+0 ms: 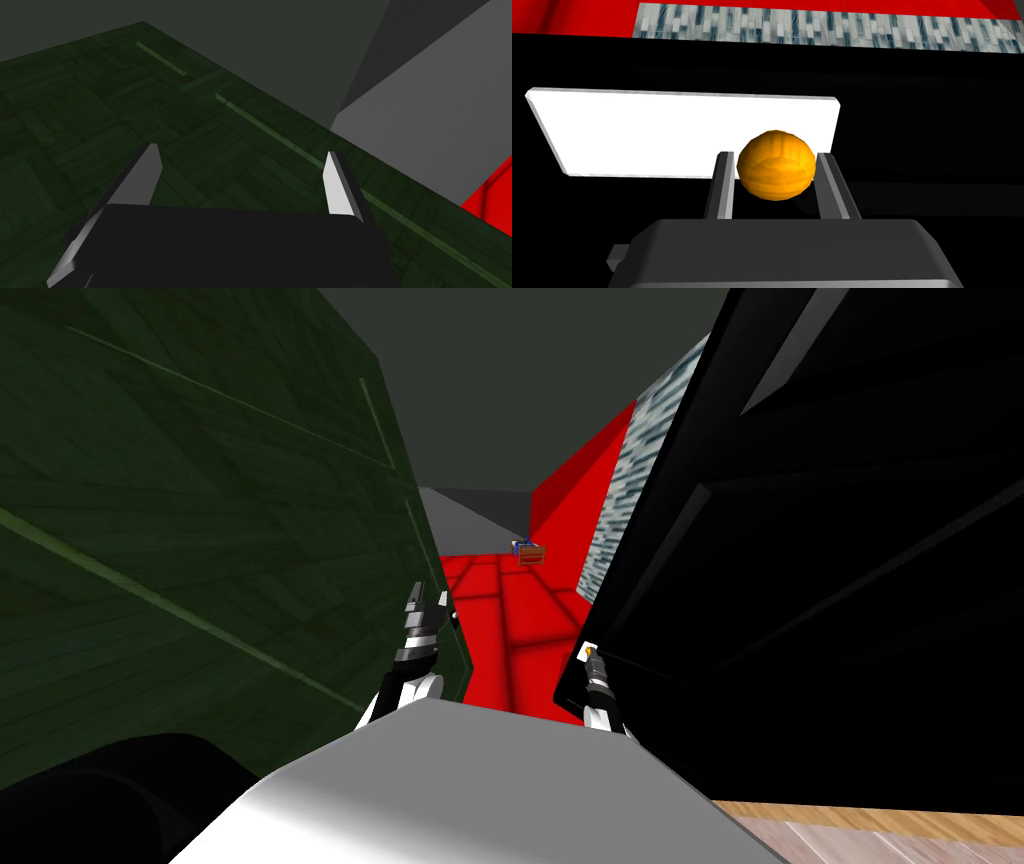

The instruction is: Push the door open

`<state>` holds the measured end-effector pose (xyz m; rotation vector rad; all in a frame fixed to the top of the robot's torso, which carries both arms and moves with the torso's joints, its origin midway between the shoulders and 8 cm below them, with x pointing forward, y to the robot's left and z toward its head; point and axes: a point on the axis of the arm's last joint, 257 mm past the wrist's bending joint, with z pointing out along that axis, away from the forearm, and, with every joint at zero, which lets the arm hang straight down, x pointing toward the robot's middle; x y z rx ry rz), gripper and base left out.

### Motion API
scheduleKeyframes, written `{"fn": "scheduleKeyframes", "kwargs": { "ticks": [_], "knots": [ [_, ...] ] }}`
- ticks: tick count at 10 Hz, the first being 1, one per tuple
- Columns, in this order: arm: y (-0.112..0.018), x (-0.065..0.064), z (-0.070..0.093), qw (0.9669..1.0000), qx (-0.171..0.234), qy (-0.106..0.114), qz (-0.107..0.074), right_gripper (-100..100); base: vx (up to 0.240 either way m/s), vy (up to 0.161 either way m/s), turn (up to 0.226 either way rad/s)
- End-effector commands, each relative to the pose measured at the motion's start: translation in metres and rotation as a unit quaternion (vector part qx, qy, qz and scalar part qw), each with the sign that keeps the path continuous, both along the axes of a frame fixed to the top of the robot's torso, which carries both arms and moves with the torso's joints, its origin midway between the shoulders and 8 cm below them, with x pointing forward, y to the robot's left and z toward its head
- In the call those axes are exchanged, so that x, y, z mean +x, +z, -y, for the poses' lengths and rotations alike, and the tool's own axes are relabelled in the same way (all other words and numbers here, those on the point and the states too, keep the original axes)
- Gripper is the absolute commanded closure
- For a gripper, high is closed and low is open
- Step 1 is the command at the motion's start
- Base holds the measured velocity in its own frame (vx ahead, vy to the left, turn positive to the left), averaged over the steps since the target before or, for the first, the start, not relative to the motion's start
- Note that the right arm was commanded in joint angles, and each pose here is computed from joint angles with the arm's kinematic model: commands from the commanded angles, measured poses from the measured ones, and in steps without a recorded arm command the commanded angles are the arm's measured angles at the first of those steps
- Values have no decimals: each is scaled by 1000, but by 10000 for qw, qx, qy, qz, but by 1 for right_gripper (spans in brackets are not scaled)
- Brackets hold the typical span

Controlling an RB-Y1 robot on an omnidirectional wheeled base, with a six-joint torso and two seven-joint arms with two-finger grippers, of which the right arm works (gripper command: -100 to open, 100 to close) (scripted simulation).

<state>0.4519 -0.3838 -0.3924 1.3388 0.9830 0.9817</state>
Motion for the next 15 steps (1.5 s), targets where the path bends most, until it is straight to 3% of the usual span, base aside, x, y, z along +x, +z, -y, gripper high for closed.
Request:
{"fn": "scheduleKeyframes", "kwargs": {
  "ticks": [1,11,13,15],
  "knots": [
    [0,-2,8,9999,-1,-105,2,100,139,21,-54],
    [1,-22,59,9967,-2,-814,6,100,204,17,-54],
    [-3,-25,59,9966,22,-828,-38,100,156,10,-47],
    [-1,-31,72,9950,9,-996,-17,100,147,1,-38]
  ]
}}
